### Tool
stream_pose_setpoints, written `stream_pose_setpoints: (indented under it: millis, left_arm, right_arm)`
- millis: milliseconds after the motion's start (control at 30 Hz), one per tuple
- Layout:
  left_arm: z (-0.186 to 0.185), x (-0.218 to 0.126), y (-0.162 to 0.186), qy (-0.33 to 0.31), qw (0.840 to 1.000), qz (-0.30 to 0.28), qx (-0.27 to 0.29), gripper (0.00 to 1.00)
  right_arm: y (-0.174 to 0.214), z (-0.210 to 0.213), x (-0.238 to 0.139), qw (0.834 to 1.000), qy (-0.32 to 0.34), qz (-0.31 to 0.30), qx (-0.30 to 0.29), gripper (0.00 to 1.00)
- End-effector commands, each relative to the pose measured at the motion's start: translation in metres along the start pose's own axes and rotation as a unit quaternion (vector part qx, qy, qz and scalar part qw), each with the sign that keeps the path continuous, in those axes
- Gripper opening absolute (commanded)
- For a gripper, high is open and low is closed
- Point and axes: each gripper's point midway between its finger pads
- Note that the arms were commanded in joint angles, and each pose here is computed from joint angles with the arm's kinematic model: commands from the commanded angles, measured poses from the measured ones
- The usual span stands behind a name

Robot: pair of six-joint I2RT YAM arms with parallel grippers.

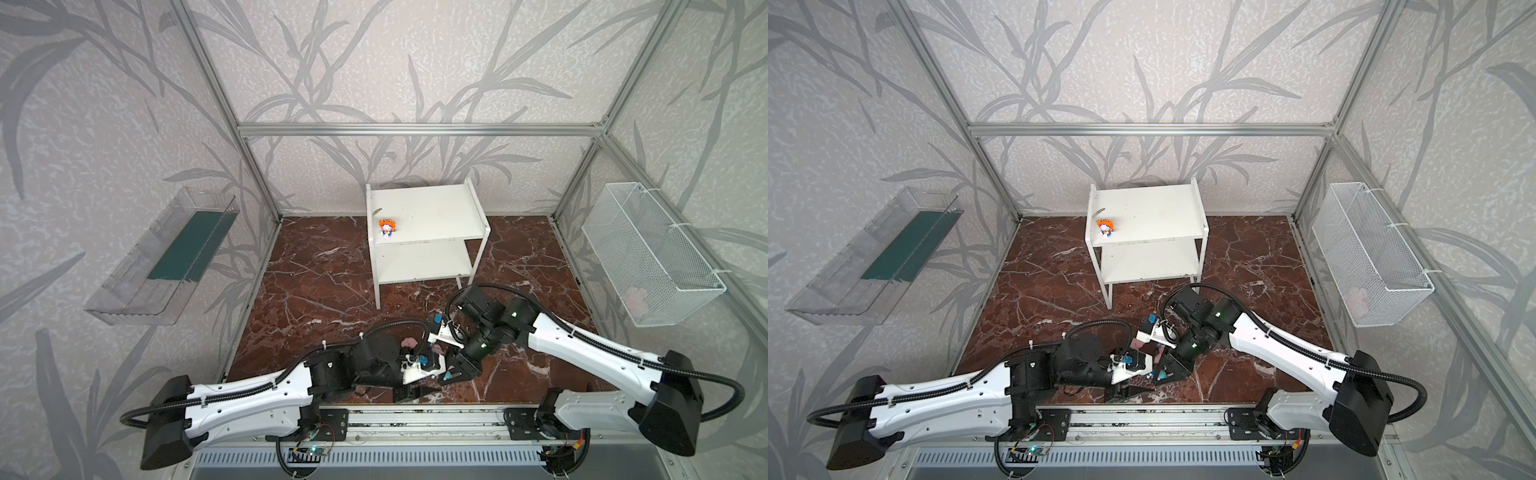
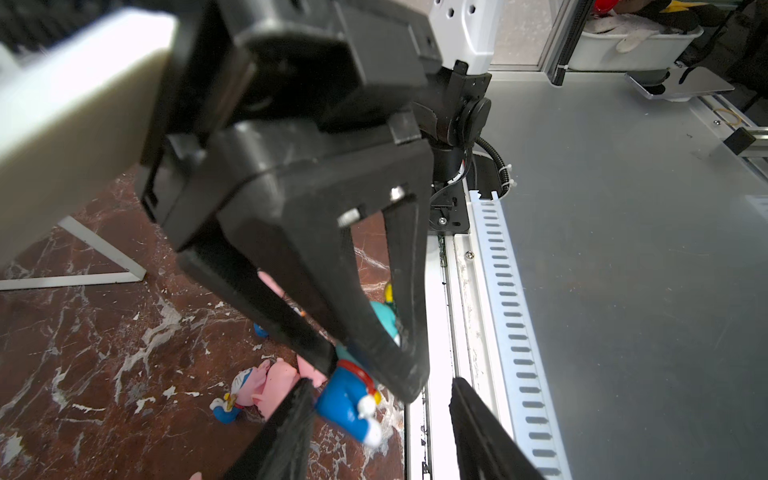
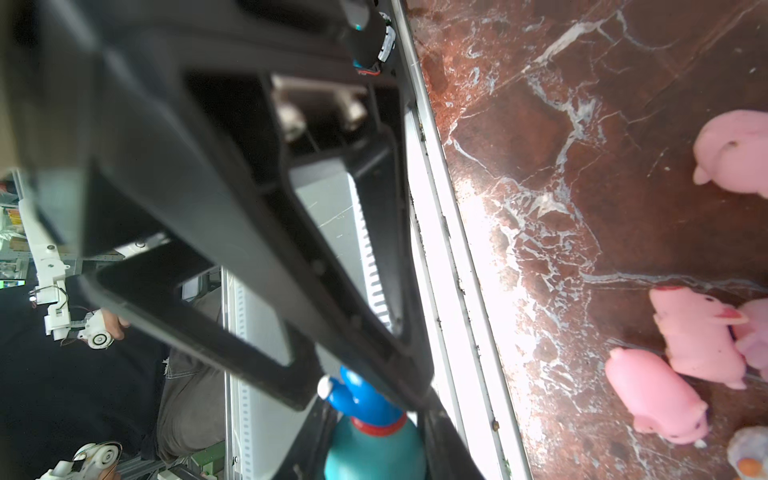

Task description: Place and organize the plastic toys onto the shelf

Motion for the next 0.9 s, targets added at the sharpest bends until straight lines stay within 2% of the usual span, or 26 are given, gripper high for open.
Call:
stream_pose_setpoints:
  millis: [0,100,267,600,667,767,867]
  left_arm:
    - [-0.009,-0.003,-0.013,0.022,1.000,-0.006,0.019,0.47]
    - [-0.007,-0.003,-0.013,0.017,1.000,-0.007,0.021,0.44]
    - [-0.007,-0.003,-0.013,0.017,1.000,-0.005,0.020,0.30]
    - [-0.006,-0.004,-0.010,0.013,1.000,-0.002,0.009,0.10]
    - [-0.005,-0.003,-0.009,0.010,1.000,-0.002,0.007,0.10]
    - [0.000,-0.003,-0.007,-0.004,1.000,-0.007,-0.005,0.10]
    - [0.008,-0.005,-0.005,-0.030,0.999,-0.013,-0.027,0.09]
  right_arm:
    - [-0.004,0.011,-0.005,1.000,-0.012,-0.010,-0.015,0.16]
    - [-0.004,0.011,-0.006,1.000,-0.012,-0.011,-0.016,0.16]
    - [-0.005,0.012,-0.007,1.000,-0.012,-0.013,-0.016,0.16]
    - [-0.012,0.015,-0.008,0.999,-0.024,-0.027,-0.018,0.16]
    - [-0.013,0.015,-0.009,0.999,-0.026,-0.029,-0.019,0.17]
    - [-0.016,0.015,-0.011,0.999,-0.023,-0.035,-0.019,0.25]
    - [-0.021,0.011,-0.021,0.998,-0.011,-0.055,-0.017,0.41]
Point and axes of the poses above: each gripper's point midway between its finger pads, its own x axis out along the fingers, its own z axis along the line the jaws close on, y = z × x, and after that the axes turned 5 degrees about -x, right-handed
